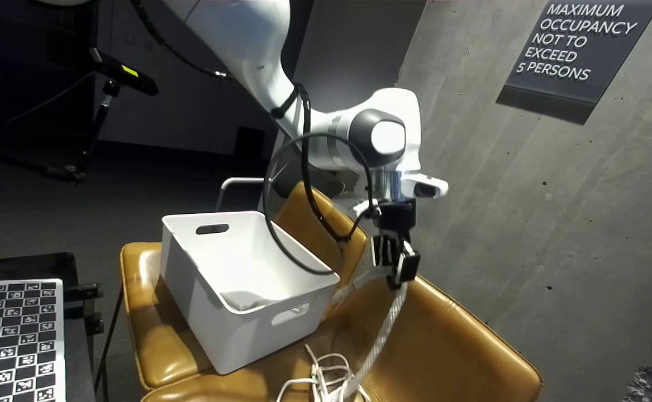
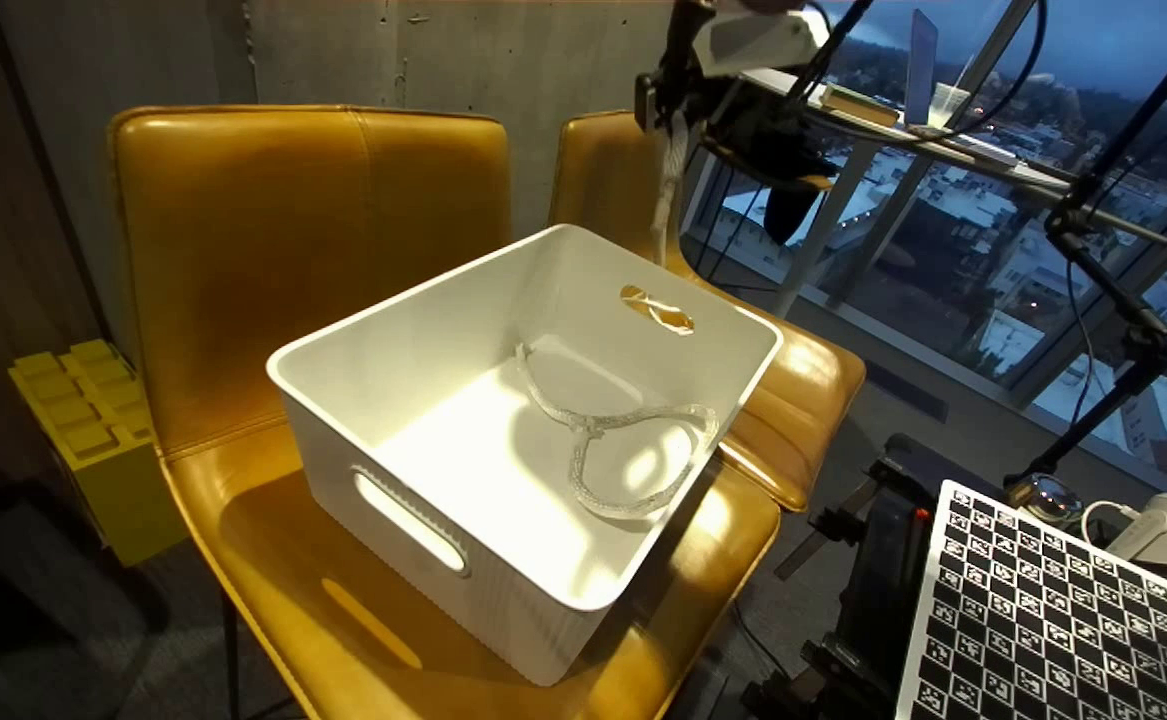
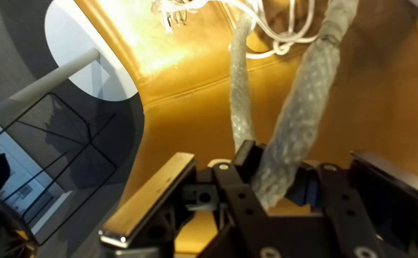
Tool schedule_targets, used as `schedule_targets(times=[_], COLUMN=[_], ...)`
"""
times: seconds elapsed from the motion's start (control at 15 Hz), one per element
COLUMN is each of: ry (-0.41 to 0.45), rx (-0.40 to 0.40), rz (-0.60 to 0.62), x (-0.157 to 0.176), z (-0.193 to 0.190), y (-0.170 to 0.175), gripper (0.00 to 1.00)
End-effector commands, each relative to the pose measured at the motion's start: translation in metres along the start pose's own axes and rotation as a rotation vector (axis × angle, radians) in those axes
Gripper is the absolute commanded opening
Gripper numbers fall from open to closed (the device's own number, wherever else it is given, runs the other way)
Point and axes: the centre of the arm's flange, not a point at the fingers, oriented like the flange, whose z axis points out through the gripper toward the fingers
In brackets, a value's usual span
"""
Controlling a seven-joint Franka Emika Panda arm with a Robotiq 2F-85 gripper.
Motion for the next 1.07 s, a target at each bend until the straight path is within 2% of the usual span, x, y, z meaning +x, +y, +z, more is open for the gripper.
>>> schedule_targets(times=[0.0, 0.47, 0.93, 1.0], ry=[0.025, 0.115, 0.183, 0.186], rx=[0.042, 0.133, 0.213, 0.214], rz=[0.012, -0.017, -0.085, -0.09], x=[-0.002, -0.02, -0.092, -0.101], z=[-0.1, -0.298, -0.48, -0.491], y=[-0.019, -0.061, -0.119, -0.125], gripper=[0.02, 0.02, 0.02, 0.02])
